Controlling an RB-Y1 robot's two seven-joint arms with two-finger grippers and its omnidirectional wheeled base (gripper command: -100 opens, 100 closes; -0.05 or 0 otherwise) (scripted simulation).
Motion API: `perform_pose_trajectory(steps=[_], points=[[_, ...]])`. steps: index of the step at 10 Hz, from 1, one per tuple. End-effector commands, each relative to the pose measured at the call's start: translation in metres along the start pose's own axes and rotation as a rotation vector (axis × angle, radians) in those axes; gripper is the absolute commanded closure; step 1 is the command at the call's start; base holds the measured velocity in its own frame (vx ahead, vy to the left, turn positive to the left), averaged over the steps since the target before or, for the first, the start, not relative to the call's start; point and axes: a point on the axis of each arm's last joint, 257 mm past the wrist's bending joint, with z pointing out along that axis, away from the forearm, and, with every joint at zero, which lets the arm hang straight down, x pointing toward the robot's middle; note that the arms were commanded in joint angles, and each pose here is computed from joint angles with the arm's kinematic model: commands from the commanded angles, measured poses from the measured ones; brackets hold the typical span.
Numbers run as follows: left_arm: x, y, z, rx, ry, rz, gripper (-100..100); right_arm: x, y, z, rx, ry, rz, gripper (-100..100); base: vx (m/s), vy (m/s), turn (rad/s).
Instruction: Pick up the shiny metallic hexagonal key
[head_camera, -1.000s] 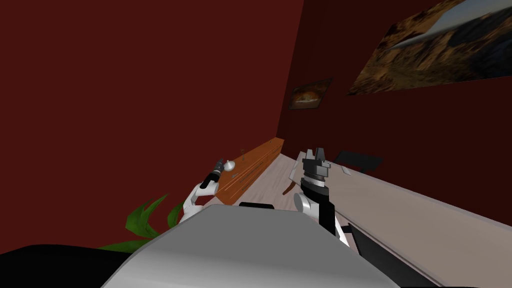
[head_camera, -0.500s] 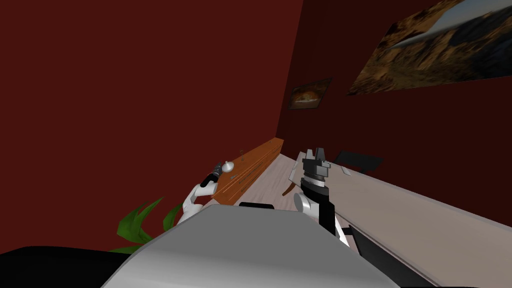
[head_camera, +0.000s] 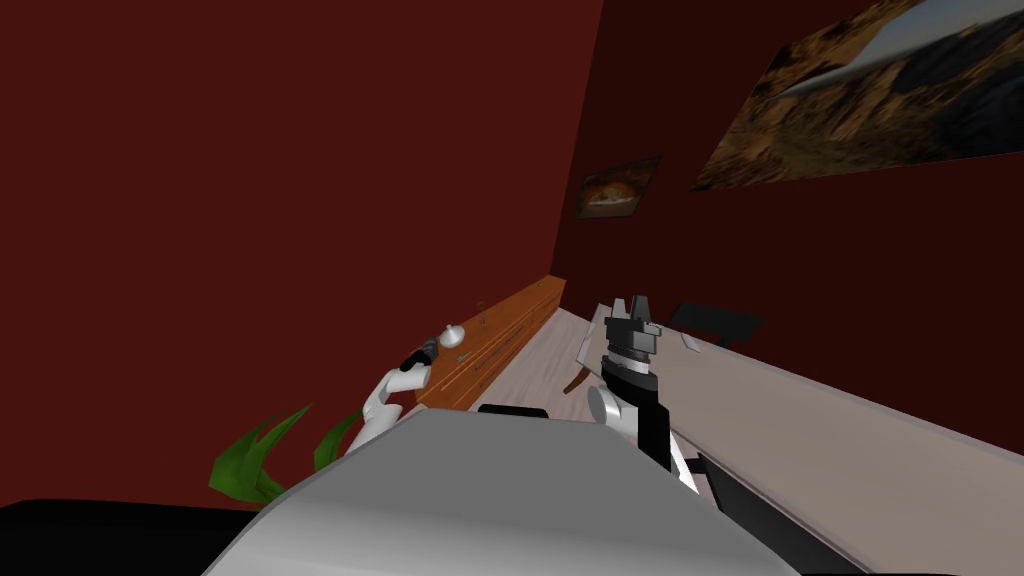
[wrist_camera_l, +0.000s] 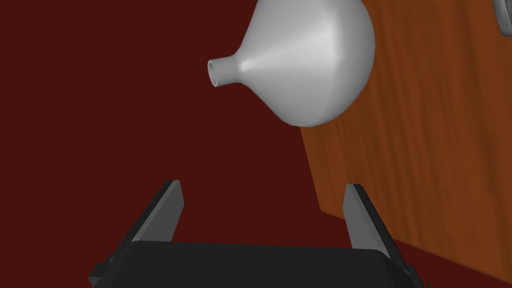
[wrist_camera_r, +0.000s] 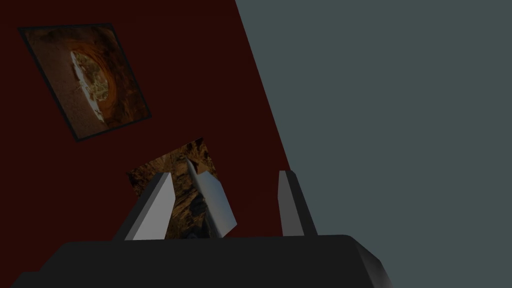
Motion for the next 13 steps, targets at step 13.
perform_pose_trajectory(steps=[13], points=[[-0.077, 0.13, -0.001, -0.431, -0.187, -0.15, -100, 0.0, 0.0, 0.0, 0.0, 0.0, 0.0, 0, 0.046, -0.026, -0.024]])
